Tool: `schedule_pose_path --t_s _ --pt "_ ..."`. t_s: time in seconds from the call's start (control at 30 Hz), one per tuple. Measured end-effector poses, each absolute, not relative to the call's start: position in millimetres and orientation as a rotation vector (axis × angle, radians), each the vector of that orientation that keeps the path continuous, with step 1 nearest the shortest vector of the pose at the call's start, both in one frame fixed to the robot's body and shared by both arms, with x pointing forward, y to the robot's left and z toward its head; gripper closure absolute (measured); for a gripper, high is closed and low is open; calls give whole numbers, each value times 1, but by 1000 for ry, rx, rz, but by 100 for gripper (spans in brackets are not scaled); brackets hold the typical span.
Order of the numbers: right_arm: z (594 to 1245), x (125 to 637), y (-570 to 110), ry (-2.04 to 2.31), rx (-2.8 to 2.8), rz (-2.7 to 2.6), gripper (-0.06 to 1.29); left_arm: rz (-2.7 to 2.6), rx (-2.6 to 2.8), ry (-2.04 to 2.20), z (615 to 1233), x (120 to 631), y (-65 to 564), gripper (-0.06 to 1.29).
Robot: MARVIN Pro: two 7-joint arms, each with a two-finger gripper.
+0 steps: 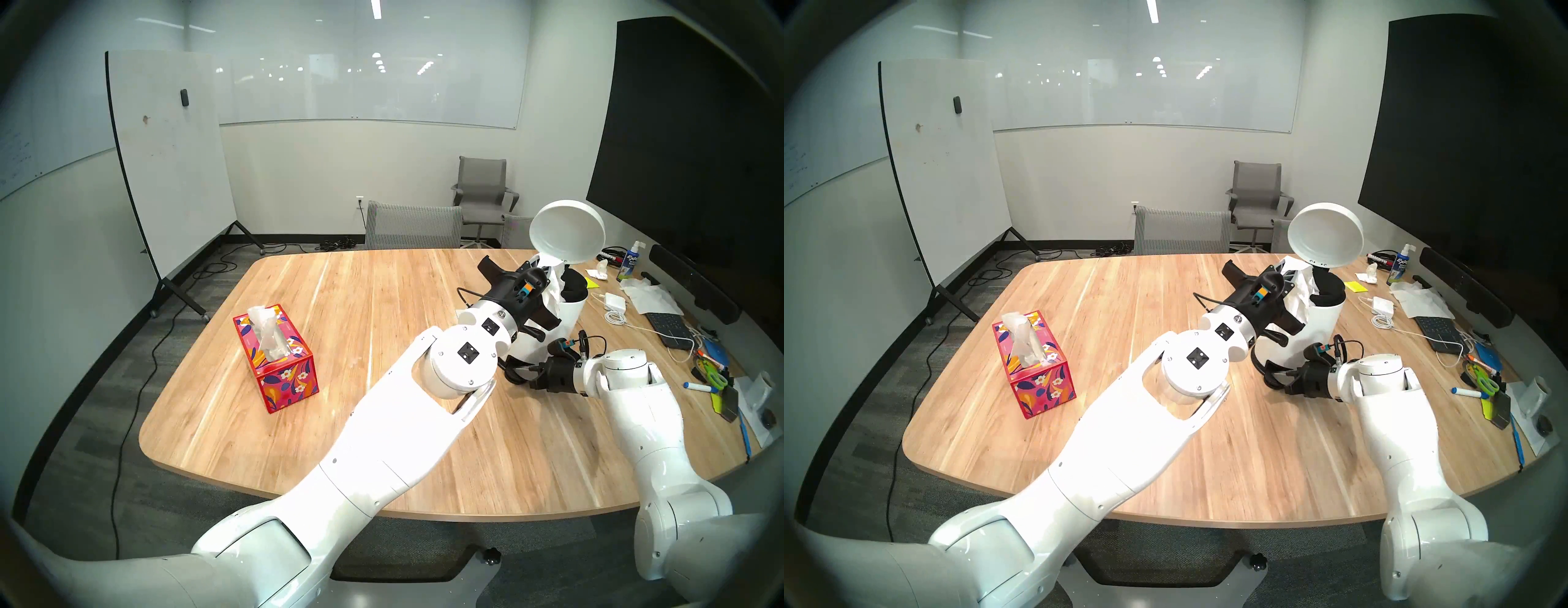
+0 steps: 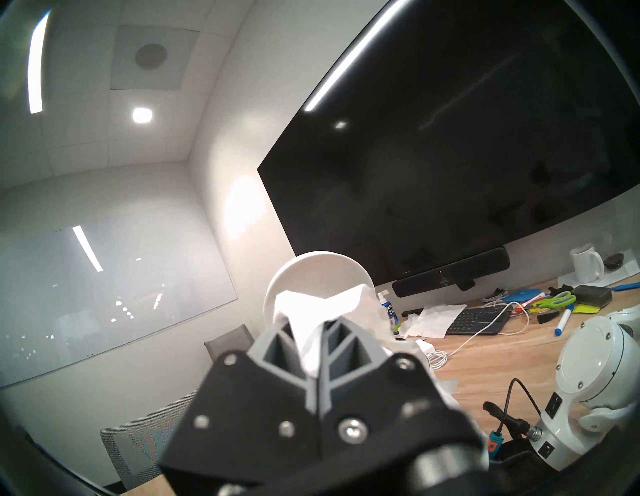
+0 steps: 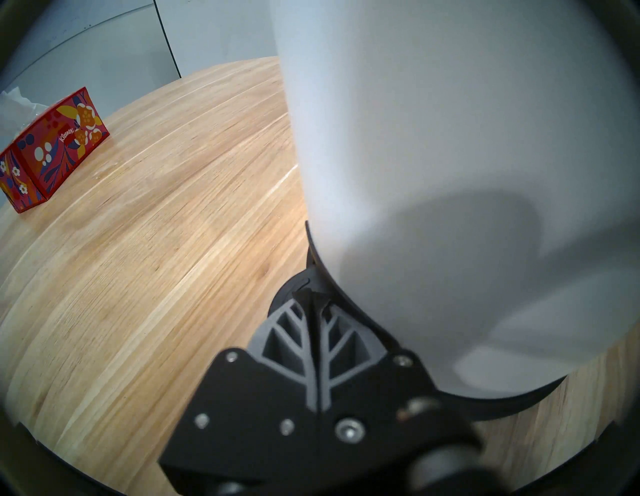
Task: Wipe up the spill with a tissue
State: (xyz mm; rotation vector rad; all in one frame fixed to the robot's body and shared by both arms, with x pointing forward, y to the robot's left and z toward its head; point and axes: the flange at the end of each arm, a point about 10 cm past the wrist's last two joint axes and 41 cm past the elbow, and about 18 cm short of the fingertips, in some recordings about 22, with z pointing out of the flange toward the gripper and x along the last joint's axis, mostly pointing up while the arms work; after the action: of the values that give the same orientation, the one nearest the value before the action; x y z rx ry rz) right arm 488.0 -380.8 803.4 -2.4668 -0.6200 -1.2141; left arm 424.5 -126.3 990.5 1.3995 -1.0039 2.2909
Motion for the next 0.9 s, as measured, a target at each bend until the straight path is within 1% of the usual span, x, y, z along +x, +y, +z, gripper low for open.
schedule_pose_path --t_s 0.37,0.9 --pt "804 488 -381 -622 -2468 -1214 125 2286 1434 -995 990 439 -150 125" --pt "804 488 -381 -622 -2468 -1214 125 2317 1428 -956 1013 460 -176 125"
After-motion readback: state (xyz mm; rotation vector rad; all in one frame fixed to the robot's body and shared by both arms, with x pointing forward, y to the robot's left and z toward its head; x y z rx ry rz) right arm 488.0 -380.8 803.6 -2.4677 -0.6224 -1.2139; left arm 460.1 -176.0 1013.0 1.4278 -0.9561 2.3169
